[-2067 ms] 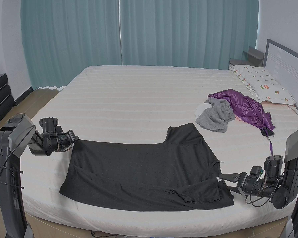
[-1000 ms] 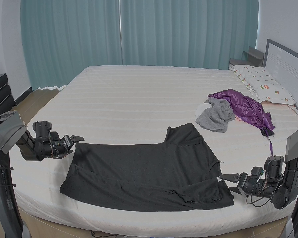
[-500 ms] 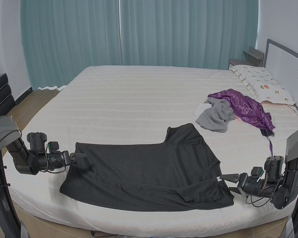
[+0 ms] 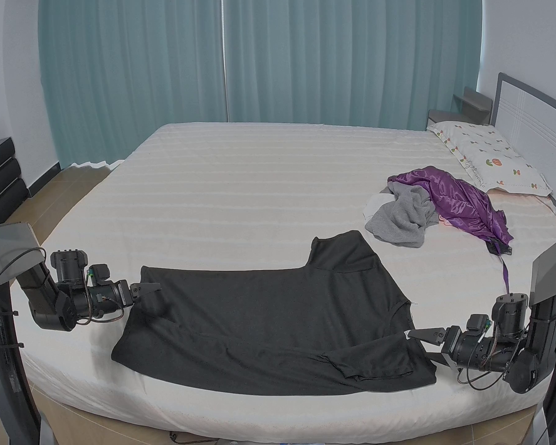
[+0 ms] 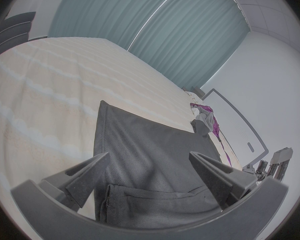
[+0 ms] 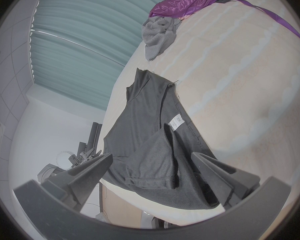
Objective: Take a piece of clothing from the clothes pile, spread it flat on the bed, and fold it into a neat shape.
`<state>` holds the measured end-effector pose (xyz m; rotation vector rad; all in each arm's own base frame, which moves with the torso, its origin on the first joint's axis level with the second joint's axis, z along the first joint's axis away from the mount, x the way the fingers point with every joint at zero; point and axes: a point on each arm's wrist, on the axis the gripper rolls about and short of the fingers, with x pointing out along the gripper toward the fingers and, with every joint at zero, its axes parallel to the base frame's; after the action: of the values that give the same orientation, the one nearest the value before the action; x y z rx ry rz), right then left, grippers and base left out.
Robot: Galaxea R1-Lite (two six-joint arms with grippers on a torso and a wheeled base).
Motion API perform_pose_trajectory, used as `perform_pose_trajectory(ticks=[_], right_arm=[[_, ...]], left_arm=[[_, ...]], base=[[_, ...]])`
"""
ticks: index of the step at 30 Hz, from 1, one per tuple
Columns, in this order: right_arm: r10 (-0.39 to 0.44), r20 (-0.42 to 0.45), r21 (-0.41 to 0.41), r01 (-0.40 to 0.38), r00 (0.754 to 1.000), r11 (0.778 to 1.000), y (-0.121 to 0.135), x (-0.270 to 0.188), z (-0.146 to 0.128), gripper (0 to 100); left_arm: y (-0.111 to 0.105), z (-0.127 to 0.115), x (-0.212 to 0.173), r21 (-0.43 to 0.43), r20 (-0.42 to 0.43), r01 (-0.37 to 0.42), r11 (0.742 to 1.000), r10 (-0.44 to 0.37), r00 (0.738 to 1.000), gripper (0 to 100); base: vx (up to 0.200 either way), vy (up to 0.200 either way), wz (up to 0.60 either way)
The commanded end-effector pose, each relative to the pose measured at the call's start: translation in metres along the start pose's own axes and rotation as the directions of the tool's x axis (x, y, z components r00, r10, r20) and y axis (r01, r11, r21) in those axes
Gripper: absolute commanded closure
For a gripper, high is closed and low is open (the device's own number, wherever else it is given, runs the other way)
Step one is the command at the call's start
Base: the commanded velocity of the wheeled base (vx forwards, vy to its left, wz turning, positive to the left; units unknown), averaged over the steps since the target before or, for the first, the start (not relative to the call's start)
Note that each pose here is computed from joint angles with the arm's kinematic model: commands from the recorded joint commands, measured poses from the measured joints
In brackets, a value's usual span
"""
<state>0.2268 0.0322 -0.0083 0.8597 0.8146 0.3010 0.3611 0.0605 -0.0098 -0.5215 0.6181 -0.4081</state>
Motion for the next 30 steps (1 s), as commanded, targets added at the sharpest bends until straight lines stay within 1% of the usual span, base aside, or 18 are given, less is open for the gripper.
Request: perform_pose_trajectory(ticks=[1,7,11,16,17,30], right_arm=[[0.0,0.0,0.0,0.0,1.0,1.0,-0.001,0.001,0.0,0],[0.0,0.0,0.0,0.0,1.0,1.0,-0.001,0.001,0.0,0],[-0.001,-0.001,0.001,0.001,1.0,1.0,-0.001,0.001,0.0,0],[0.0,0.0,0.0,0.0,1.0,1.0,-0.001,0.001,0.0,0],[0.0,0.0,0.0,0.0,1.0,1.0,-0.001,0.001,0.0,0],[-0.002,0.005,0.005,0.002,1.0,1.0,-0.002,0.0,0.001,0]], left_arm=[[0.004,-0.005,0.002,-0.012,-0.006,-0.004,1.0,0.004,1.0,0],[0.009,-0.012,0.003,-0.023,-0.023,-0.013,1.0,0.013,1.0,0],[0.008,-0.017,0.001,-0.025,-0.035,-0.015,1.0,0.014,0.999,0],[0.011,-0.021,0.003,-0.014,-0.021,-0.011,1.0,0.011,1.0,0],[0.013,-0.021,0.004,-0.016,-0.019,-0.012,1.0,0.011,1.0,100],[0.022,-0.022,-0.007,-0.041,-0.007,-0.04,0.998,0.04,0.999,100]], base=[[0.0,0.0,0.0],[0.0,0.0,0.0],[0.0,0.0,0.0],[0.0,0.0,0.0],[0.0,0.0,0.0],[0.0,0.0,0.0]])
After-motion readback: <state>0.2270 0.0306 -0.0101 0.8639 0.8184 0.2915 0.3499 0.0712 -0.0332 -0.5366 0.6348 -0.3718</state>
